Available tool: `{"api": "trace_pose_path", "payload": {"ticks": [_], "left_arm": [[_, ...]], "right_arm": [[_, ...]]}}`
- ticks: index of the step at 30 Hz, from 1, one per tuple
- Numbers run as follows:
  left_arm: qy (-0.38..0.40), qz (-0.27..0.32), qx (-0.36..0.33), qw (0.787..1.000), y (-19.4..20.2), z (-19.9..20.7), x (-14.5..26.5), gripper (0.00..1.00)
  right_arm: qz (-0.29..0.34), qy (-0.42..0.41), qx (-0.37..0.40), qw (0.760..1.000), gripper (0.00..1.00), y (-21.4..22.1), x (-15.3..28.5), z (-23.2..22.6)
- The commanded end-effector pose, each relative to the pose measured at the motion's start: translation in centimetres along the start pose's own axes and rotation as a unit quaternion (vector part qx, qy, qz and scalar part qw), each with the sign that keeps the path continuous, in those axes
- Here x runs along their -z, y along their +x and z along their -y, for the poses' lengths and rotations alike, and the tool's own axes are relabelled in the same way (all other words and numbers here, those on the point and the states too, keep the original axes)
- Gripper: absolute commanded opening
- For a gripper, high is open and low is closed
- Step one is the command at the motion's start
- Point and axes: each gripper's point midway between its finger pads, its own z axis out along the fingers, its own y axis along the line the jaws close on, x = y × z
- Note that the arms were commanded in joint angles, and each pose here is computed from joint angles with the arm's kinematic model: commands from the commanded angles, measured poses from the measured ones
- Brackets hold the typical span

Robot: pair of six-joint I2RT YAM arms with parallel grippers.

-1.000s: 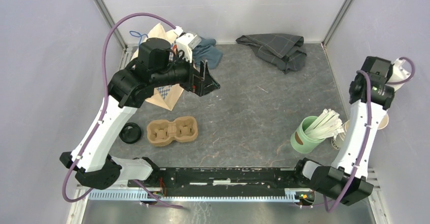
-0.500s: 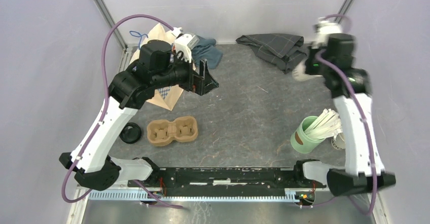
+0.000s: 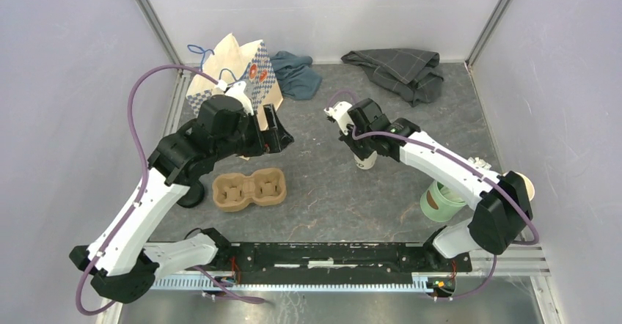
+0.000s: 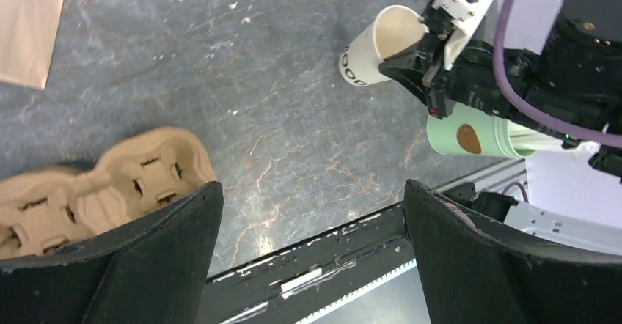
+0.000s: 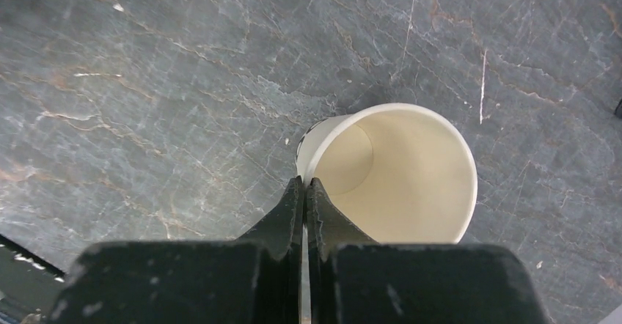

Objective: Pack the takeout coffee

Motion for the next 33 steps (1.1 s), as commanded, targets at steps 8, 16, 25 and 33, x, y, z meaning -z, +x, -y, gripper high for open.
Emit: {"api": "trace_pose_path", "payload": {"ticks": [8, 16, 25, 33], "left_arm": [[-0.102, 0.023, 0.111, 0.988, 0.4, -3.3, 0.0, 0.98], [-0.173, 0.028, 0.138, 0.975, 0.9, -5.8, 0.1, 0.96], [-0.274, 0.074, 0.291, 0.913, 4.3, -11.8, 2.2, 0.89], [-0.372, 0.034, 0.352, 0.858, 6.2, -19.6, 0.8, 0.84]], "right_arm": [[0.042, 0.031, 0.009, 0.999, 0.04, 0.8, -1.5, 0.5], [0.063, 0.048, -0.013, 0.997, 0.51, -1.2, 2.2, 1.5], [0.151, -0.005, -0.027, 0.988, 0.64, -4.4, 10.0, 0.2], [0.158, -0.035, -0.028, 0.986, 0.64, -4.5, 10.3, -1.2]]}}
